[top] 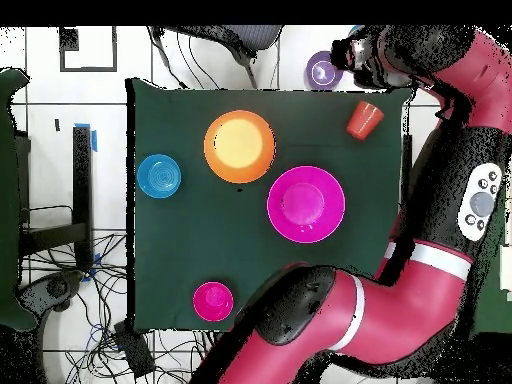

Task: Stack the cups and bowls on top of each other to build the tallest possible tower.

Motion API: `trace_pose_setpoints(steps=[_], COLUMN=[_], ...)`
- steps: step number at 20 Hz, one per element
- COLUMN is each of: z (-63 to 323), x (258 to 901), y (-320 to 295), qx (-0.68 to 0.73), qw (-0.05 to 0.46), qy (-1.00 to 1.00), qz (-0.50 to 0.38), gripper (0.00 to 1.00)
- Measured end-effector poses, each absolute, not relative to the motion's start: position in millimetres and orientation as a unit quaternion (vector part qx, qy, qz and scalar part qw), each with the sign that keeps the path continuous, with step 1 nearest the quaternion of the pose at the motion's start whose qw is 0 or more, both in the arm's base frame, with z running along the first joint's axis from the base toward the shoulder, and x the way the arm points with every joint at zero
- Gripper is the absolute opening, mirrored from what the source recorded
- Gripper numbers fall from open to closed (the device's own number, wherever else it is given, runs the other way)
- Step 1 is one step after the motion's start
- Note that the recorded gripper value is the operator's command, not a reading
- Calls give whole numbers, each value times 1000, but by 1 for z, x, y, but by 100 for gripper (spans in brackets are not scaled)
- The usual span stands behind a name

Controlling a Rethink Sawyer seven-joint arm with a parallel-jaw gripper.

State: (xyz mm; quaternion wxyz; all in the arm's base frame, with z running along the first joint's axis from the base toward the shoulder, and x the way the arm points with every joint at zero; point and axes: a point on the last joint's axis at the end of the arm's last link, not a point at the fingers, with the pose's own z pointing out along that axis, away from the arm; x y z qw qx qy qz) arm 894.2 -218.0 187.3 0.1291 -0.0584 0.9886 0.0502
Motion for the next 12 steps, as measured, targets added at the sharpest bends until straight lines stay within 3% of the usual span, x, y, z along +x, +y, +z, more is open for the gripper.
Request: trace_pose_setpoints(steps=[12], z=[202], x=[901], y=[-225], qx=[-57], qw=[152], qy=[986], qz=[29], gripper=[100])
